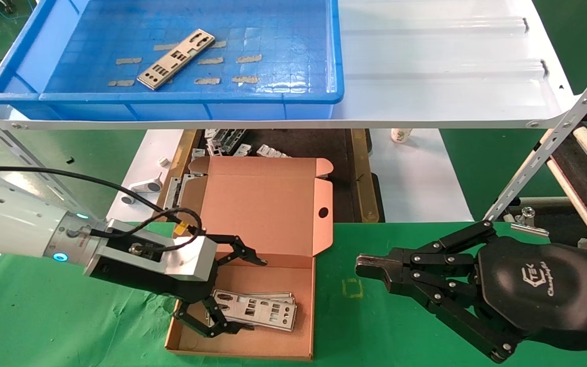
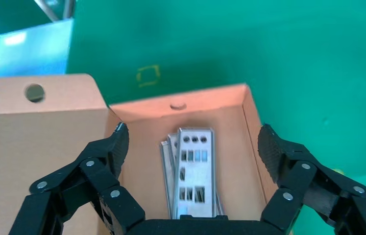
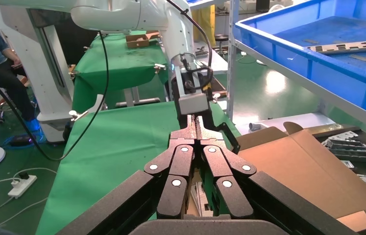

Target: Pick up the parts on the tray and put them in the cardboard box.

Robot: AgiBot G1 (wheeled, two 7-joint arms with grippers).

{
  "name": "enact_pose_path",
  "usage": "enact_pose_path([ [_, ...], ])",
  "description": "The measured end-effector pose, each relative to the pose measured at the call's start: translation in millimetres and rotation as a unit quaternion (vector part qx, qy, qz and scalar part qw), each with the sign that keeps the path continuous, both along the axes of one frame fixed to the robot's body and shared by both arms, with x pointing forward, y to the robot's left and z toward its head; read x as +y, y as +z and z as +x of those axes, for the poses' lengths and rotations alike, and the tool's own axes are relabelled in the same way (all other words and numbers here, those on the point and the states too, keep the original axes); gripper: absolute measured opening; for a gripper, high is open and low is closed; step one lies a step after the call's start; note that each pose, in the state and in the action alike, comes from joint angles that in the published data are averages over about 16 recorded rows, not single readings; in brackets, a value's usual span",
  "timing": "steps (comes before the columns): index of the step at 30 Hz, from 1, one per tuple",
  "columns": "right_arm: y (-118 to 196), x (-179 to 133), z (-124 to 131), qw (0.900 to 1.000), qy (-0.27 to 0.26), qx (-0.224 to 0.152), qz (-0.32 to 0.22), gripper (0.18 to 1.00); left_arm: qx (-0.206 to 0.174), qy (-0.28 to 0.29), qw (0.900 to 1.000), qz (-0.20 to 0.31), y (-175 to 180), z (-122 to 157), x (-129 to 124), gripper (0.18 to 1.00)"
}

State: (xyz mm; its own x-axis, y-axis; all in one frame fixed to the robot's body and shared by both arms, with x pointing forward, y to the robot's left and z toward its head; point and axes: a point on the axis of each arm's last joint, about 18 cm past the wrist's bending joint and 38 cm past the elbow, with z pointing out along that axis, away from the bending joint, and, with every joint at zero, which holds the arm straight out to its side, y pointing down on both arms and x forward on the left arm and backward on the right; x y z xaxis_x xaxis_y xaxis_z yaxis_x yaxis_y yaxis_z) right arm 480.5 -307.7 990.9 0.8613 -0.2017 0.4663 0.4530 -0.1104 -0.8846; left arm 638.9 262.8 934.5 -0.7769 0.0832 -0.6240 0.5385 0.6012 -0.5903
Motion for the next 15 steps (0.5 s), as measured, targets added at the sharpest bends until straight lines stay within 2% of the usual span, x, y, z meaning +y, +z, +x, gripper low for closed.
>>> enact_pose_path([
  [9,0,0,0,1.000,0.000,0.000,0.000,0.220,0.011,-0.005,0.9980,-0.062,2,-13,-1,0.978],
  [15,0,0,0,1.000,0.000,0.000,0.000,0.271,0.019,-0.007,0.9942,-0.106,6,-24,1,0.996],
])
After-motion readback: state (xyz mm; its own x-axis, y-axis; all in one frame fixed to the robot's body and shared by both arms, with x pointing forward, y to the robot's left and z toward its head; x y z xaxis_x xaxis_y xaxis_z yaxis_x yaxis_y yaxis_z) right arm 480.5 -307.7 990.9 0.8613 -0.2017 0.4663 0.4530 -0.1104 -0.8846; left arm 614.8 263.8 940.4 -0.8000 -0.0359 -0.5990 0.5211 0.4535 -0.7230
